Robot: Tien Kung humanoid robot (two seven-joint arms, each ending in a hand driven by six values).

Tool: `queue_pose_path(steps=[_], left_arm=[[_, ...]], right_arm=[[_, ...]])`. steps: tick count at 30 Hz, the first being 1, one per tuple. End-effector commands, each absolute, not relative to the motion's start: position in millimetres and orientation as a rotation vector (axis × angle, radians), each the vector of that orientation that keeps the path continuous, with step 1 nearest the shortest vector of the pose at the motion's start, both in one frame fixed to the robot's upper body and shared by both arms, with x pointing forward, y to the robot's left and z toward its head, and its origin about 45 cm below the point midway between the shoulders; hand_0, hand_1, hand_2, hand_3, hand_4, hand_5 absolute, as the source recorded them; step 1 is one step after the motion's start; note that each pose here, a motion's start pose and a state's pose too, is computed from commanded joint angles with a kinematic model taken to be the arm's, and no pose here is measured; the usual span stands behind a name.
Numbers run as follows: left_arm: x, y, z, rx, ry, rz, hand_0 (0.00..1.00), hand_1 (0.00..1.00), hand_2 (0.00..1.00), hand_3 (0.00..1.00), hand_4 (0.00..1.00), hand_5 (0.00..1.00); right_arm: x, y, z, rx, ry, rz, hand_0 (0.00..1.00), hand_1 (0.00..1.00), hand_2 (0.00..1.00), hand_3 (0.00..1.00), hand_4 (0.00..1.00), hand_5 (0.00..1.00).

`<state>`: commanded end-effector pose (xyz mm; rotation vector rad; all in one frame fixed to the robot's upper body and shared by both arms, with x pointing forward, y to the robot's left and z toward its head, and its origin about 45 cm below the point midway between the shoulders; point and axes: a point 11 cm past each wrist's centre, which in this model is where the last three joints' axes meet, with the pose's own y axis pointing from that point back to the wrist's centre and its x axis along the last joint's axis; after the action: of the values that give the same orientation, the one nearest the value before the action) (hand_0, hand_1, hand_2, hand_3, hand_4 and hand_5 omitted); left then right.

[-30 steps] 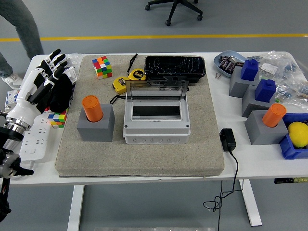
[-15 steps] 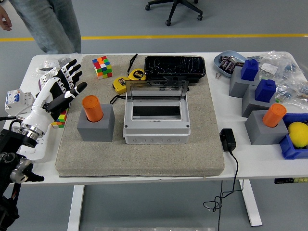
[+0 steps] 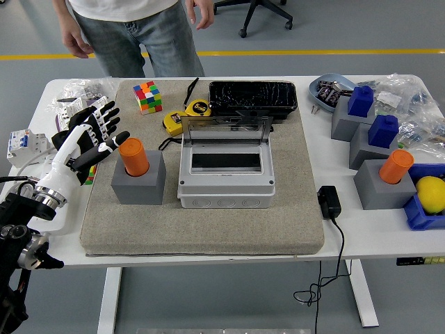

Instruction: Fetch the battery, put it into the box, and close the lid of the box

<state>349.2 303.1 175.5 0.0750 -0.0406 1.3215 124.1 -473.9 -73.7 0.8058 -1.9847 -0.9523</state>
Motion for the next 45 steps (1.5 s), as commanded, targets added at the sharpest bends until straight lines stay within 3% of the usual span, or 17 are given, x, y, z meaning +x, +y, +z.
queue_pose_path(steps=[17,31,45], left_arm=[[347.9,301.2,159.9,0.086,-0.011,1.347,0.998,0.998,0.998,0.998,0.998,0.498],[353.8,297.8,167.7,0.038,-0.038,1.388,0.998,0.998,0.998,0.998,0.998,0.456],[356.5,273.6,161.9,0.066,-0.048,1.33,0.998,0.998,0.998,0.998,0.998,0.454]], right_arm=[[122.9,-474.8,-73.6,0.802,-1.98,-0.95,0.998,0.941,0.862,0.865,0.998,0.998],[125.1,-474.7,-73.1,0.805,-1.986,-0.95,0.998,0.94,0.86,0.863,0.998,0.998],[126.0,-473.9,-73.2,0.808,-1.988,-0.95,0.998,0.94,0.859,0.864,0.998,0.998]])
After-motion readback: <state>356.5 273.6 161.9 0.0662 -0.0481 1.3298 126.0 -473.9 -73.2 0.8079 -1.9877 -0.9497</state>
